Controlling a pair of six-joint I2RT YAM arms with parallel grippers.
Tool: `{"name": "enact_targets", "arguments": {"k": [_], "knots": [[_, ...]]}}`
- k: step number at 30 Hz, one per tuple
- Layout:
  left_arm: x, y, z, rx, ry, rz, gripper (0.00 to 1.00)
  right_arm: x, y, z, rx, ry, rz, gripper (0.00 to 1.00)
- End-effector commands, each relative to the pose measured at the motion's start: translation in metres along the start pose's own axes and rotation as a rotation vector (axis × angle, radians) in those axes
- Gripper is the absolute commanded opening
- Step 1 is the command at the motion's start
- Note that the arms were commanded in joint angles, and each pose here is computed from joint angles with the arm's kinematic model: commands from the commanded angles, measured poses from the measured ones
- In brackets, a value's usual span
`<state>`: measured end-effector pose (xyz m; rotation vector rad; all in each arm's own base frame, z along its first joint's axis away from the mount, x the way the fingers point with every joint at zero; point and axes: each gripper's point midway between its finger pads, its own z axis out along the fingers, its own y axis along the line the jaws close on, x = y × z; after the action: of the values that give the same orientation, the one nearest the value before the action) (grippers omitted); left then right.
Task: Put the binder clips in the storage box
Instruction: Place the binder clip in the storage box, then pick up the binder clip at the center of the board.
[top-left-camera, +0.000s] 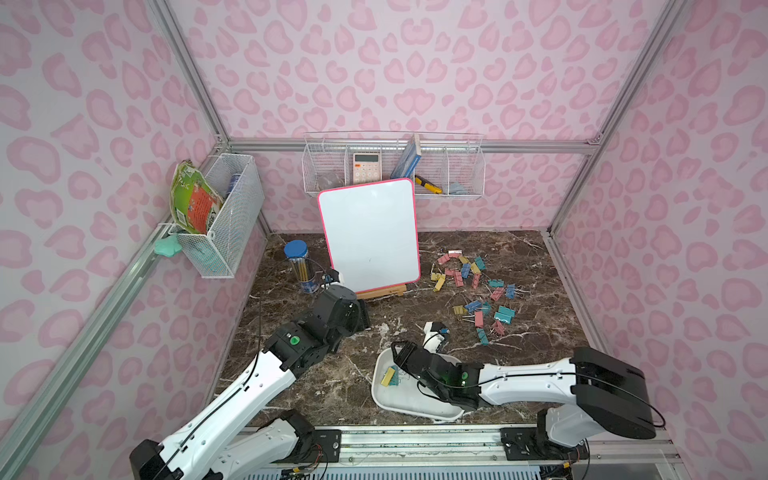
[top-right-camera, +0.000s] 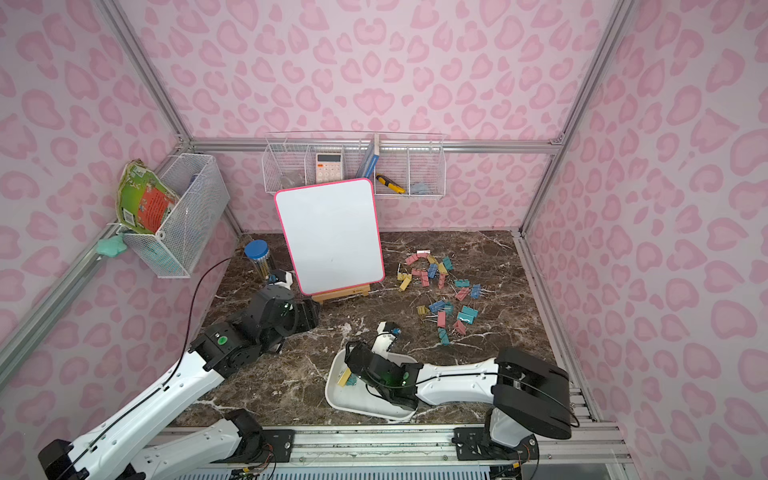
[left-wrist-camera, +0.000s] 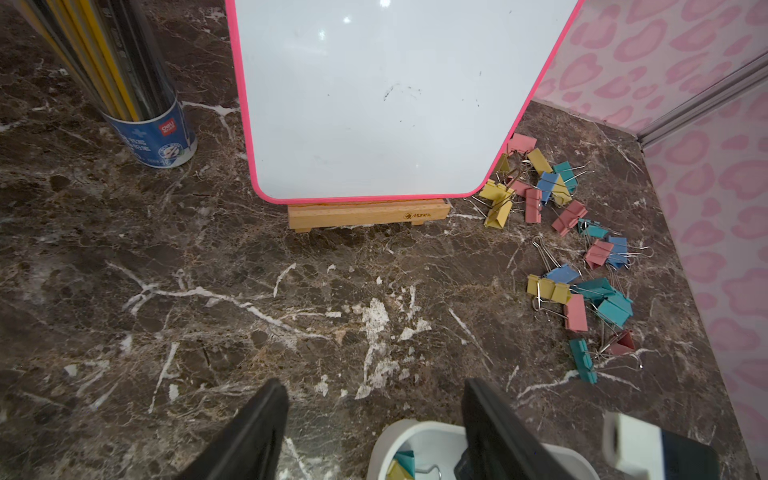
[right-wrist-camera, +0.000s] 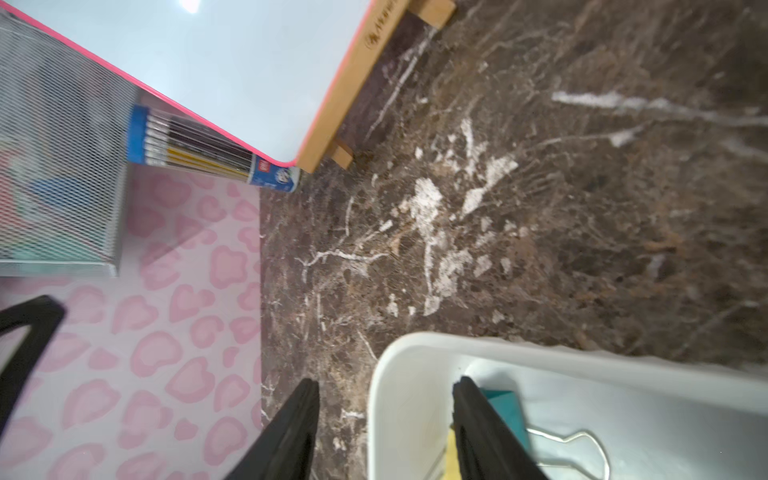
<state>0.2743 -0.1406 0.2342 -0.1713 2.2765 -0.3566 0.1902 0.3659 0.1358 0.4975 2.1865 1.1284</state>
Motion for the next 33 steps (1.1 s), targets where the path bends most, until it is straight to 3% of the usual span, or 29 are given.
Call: {"name": "enact_targets", "arguments": {"k": [1,4,8,11,14,18,22,26,30,33], "knots": [[-0.007,-0.02,0.006,0.051,0.032,-0.011,0.52,-0.036,0.019,-0.025,-0.058,-0.122,-0.07,0.56],[-0.011,-0.056,0.022,0.16,0.088,0.014,0.43,-0.089,0.019,-0.054,-0.066,-0.203,-0.202,0.57],[-0.009,-0.109,0.06,0.282,0.188,0.04,0.41,-0.169,-0.026,-0.075,0.063,-0.17,-0.351,0.58],[0.0,-0.155,0.094,0.308,0.242,0.195,0.42,-0.222,-0.053,-0.104,0.15,-0.222,-0.389,0.59],[0.021,-0.203,0.128,0.337,0.283,0.474,0.46,-0.255,-0.077,-0.126,0.216,-0.251,-0.351,0.59],[0.068,-0.23,0.177,0.333,0.392,0.811,0.52,-0.271,-0.088,-0.142,0.18,-0.282,-0.29,0.59],[0.096,-0.231,0.207,0.346,0.493,1.016,0.59,-0.272,-0.087,-0.15,0.172,-0.293,-0.303,0.59],[0.105,-0.235,0.231,0.346,0.46,1.1,0.65,-0.267,-0.092,-0.151,0.179,-0.28,-0.307,0.59],[0.112,-0.236,0.248,0.343,0.43,1.166,0.91,-0.265,-0.093,-0.15,0.159,-0.287,-0.288,0.6],[0.119,-0.239,0.252,0.372,0.435,1.17,0.96,-0.266,-0.096,-0.151,0.165,-0.302,-0.28,0.6]]}}
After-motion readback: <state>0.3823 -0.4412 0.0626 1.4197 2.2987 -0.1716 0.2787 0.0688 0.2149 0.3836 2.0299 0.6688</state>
